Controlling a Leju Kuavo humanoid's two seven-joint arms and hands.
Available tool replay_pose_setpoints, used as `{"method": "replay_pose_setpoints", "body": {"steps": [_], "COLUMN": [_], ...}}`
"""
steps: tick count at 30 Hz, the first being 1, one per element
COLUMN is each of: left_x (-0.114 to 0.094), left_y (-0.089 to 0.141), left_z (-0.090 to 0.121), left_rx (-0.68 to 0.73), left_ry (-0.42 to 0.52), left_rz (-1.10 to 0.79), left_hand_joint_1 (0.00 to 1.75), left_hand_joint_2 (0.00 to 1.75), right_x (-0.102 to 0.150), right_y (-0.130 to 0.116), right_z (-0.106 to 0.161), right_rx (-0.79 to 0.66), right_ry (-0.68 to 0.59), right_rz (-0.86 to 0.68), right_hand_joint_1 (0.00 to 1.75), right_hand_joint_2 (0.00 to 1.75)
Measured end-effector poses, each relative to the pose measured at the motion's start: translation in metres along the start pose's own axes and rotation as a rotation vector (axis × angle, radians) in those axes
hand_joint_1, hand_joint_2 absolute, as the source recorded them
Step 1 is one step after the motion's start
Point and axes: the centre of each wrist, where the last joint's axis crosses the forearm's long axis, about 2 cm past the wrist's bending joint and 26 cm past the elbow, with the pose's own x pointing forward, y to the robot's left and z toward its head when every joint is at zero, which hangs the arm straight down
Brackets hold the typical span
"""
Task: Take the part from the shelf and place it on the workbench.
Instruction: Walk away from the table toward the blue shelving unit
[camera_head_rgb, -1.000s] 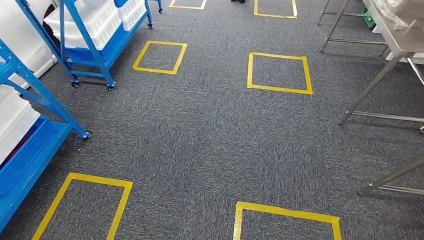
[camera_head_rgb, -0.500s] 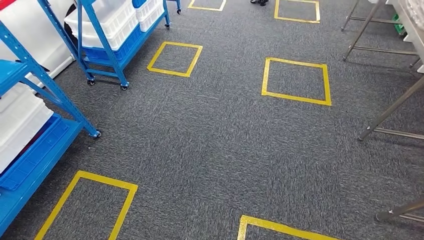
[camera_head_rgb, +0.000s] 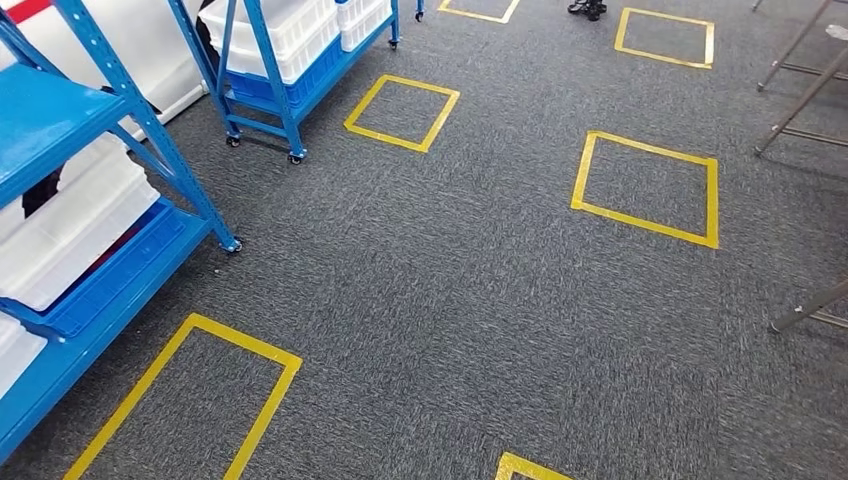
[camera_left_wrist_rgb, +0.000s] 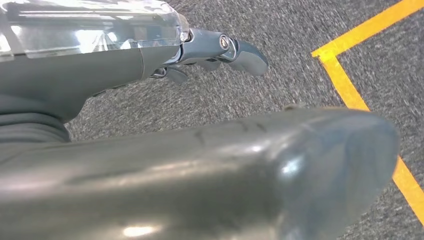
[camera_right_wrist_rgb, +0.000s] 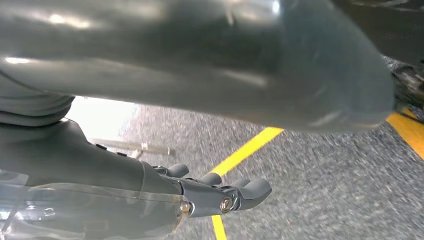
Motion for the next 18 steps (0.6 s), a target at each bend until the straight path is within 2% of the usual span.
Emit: {"method": "replay_pose_setpoints", "body": {"steps": [18], "left_x": [0.0028], "left_y": [-0.0038], "left_z": [-0.0004], "left_rx": [-0.04], "left_ry": [0.0], "left_rz": [-0.004], "left_hand_joint_1": [0.0], "left_hand_joint_2": [0.0], "right_x": [0.0031], "right_y": [0.002], "right_z": [0.0004], "right_rx": [0.024], "right_ry": [-0.002], "right_rz": [0.014], "right_hand_joint_1": [0.0], "right_hand_joint_2": [0.0]}}
